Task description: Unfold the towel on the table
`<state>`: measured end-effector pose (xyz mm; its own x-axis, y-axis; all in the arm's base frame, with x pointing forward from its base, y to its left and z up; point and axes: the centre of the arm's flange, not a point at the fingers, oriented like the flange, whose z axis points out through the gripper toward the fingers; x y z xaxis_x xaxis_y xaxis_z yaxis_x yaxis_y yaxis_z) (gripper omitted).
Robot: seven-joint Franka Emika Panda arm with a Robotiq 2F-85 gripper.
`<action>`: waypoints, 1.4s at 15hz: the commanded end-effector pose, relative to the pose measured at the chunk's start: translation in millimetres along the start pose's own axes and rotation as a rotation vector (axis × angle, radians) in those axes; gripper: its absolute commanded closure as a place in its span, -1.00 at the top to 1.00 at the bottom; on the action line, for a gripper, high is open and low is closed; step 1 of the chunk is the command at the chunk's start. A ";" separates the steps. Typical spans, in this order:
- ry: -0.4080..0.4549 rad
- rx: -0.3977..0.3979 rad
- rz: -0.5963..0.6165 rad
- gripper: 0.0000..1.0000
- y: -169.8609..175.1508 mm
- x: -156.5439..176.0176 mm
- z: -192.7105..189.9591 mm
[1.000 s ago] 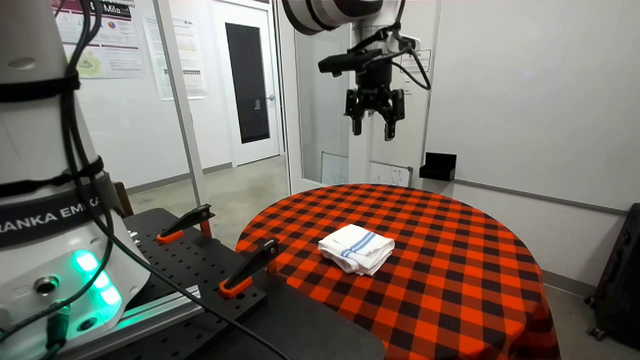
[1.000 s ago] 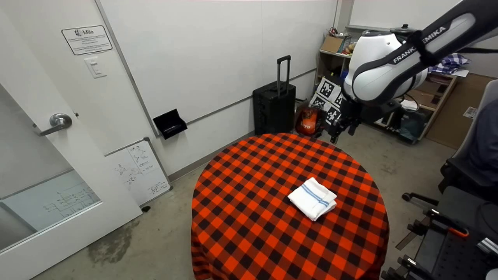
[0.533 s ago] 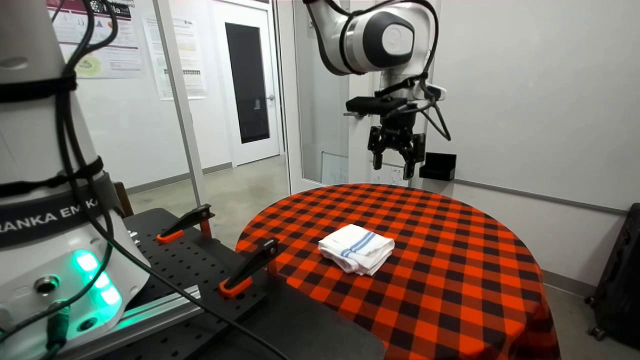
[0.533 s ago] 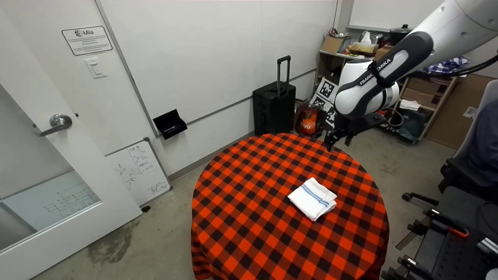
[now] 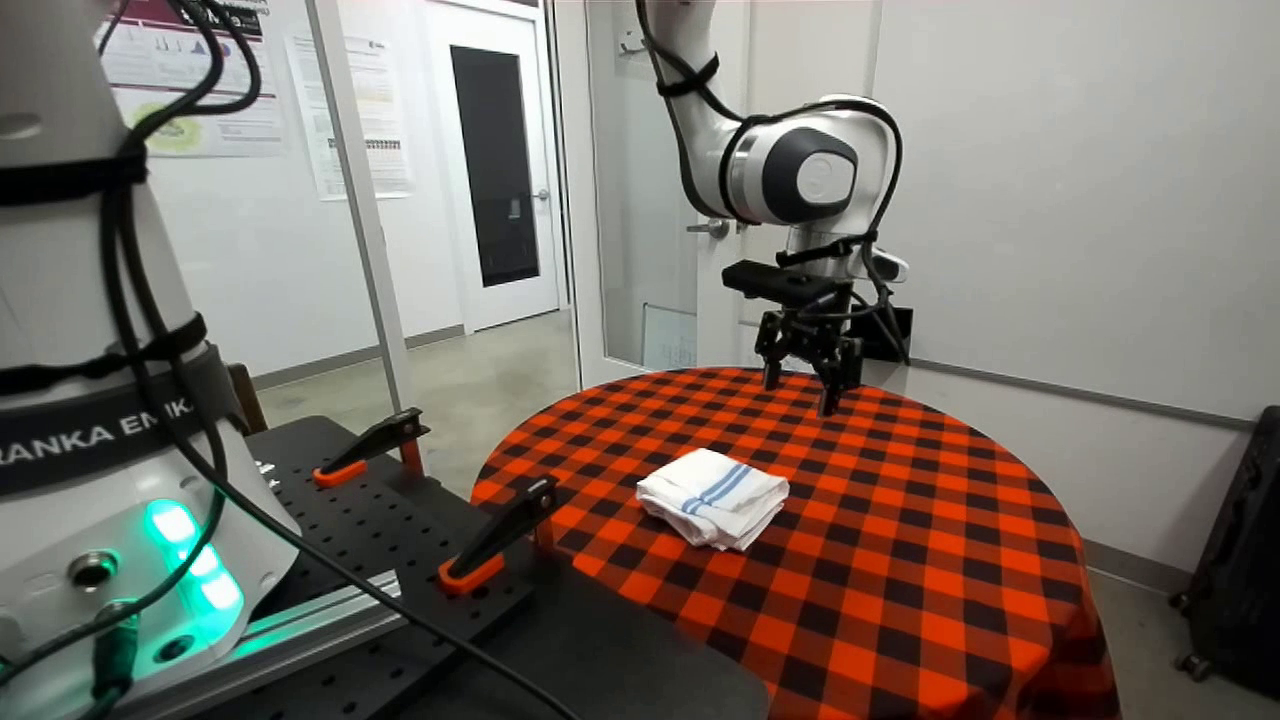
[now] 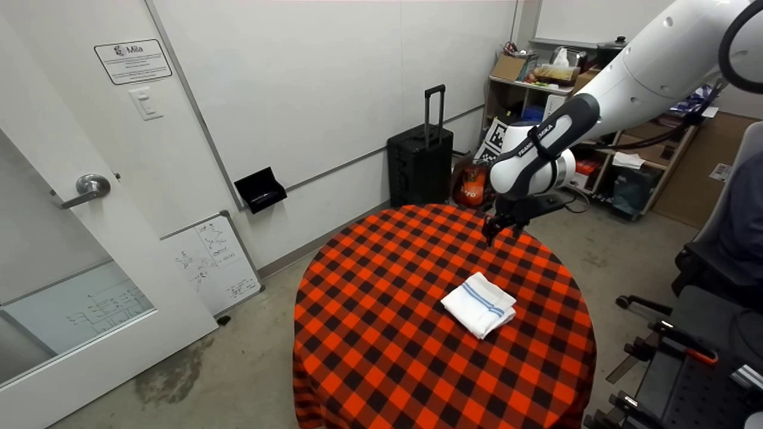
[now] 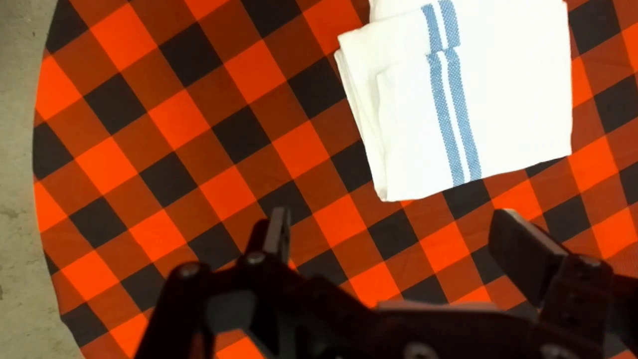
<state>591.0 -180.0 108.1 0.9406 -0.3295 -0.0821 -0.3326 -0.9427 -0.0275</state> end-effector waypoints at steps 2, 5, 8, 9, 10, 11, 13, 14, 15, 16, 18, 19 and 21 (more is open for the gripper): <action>-0.049 0.039 -0.030 1.00 1.4 35.4 33.3; -0.089 0.051 -0.045 1.00 0.9 36.8 52.7; -0.128 0.053 -0.059 1.00 4.9 36.6 71.0; -0.141 0.053 -0.063 1.00 7.4 36.5 76.5; -0.153 0.056 -0.069 1.00 8.6 36.1 80.9; -0.164 0.058 -0.075 1.00 9.2 35.5 86.7; -0.183 0.069 -0.085 1.00 9.8 34.7 95.0; -0.190 0.072 -0.089 1.00 9.7 34.5 97.8; -0.198 0.080 -0.094 1.00 11.2 36.7 98.8; -0.210 0.088 -0.098 1.00 11.0 38.0 100.4; -0.238 0.109 -0.105 1.00 9.8 40.1 102.4; -0.249 0.116 -0.110 1.00 9.7 41.2 102.1; -0.266 0.114 -0.129 1.00 11.1 44.7 101.5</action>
<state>607.4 -192.1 6.8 0.9291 -0.2052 -0.3076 -0.2533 -0.9593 -0.1251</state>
